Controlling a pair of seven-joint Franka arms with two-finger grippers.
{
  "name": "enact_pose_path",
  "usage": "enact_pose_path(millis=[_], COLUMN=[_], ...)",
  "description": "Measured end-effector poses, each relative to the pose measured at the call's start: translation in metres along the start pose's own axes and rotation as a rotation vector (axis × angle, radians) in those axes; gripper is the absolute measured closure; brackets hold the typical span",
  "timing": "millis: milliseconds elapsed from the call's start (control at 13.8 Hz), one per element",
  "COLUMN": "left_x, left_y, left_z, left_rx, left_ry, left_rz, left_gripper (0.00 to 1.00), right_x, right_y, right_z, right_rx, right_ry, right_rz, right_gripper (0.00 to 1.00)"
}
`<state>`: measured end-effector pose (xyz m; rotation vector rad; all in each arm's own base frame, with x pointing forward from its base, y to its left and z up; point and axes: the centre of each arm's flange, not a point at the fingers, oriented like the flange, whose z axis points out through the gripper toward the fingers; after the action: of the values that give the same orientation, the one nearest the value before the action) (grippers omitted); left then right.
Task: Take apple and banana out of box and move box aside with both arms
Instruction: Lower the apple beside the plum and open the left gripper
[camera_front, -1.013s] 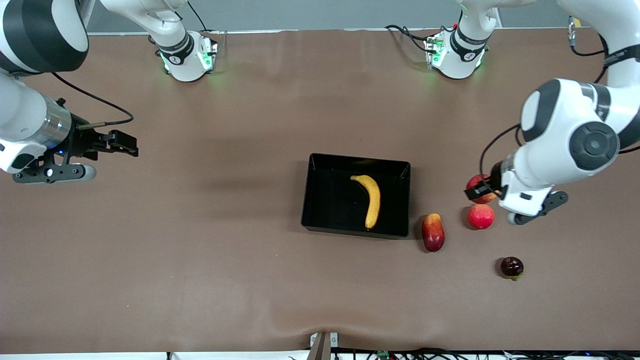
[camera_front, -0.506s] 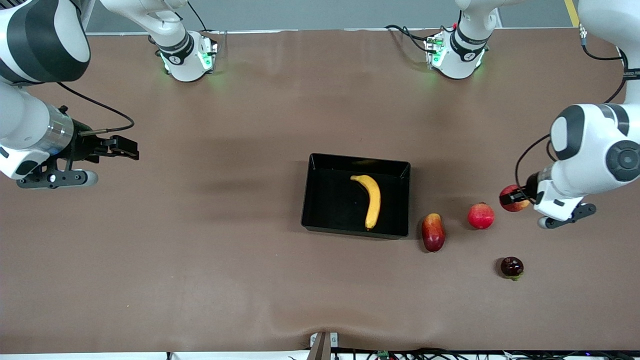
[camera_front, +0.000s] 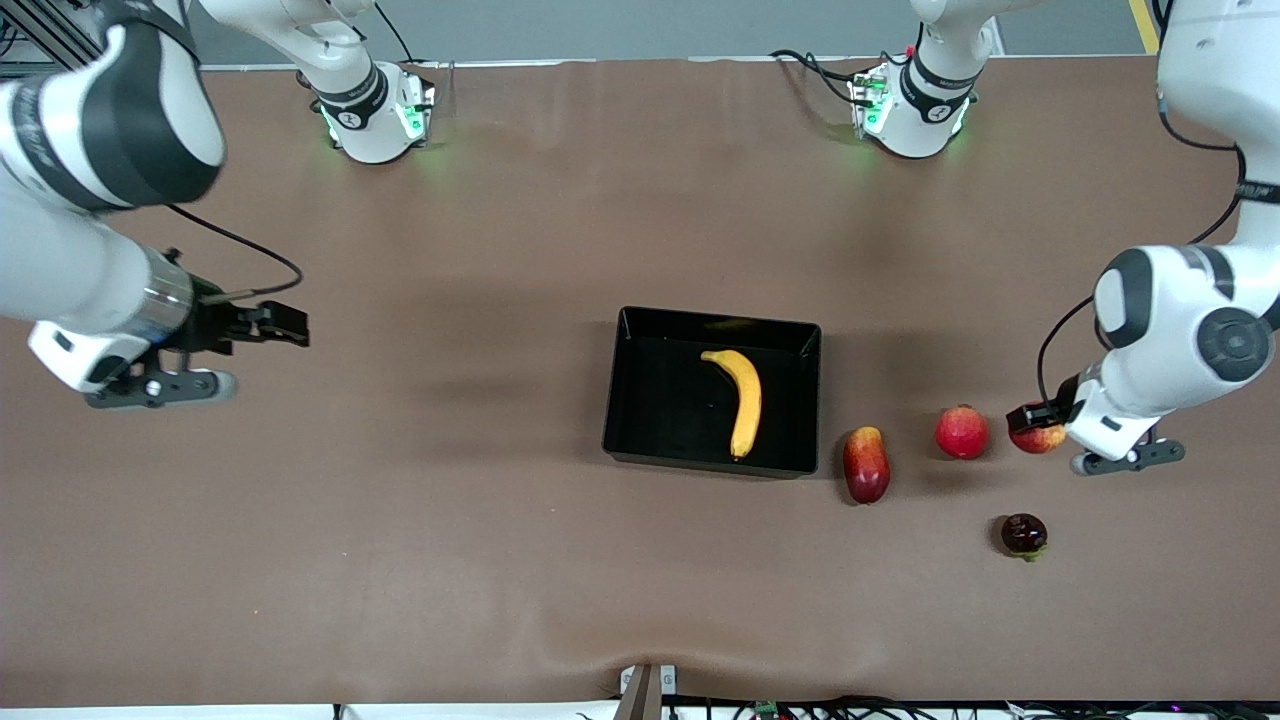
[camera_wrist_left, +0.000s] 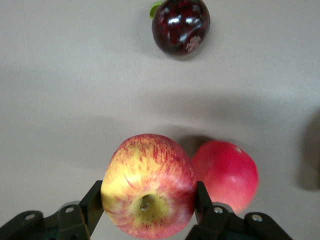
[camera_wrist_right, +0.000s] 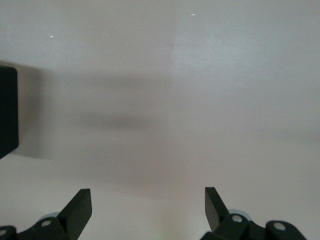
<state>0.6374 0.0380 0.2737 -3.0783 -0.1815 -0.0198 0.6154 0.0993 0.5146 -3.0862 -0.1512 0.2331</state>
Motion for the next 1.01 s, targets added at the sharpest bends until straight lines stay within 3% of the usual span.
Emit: enact_pose_path(millis=[506, 723, 940, 1013], left_x=[0.012, 0.02, 0.023, 0.025], left_y=[-0.014, -0.028, -0.028, -0.028], left_z=[0.05, 0.061, 0.062, 0.058], left_rx=[-0.01, -0.019, -0.02, -0.02], left_ry=[0.013, 0.011, 0.015, 0.021], left_rz=[0.032, 0.032, 0.03, 0.03], left_gripper=[0.25, 0.25, 0.01, 0.0], right_x=[0.006, 0.01, 0.007, 0.005], right_y=[-0.015, -0.023, -0.044, -0.059], right_z=[0.014, 0.01, 0.01, 0.011], right_rx=[-0.001, 0.073, 0.096, 0.096], right_ry=[-0.015, 0.019, 0.016, 0.014], right_rz=[-0.022, -0.02, -0.05, -0.075], right_gripper=[0.0, 0.0, 0.0, 0.0])
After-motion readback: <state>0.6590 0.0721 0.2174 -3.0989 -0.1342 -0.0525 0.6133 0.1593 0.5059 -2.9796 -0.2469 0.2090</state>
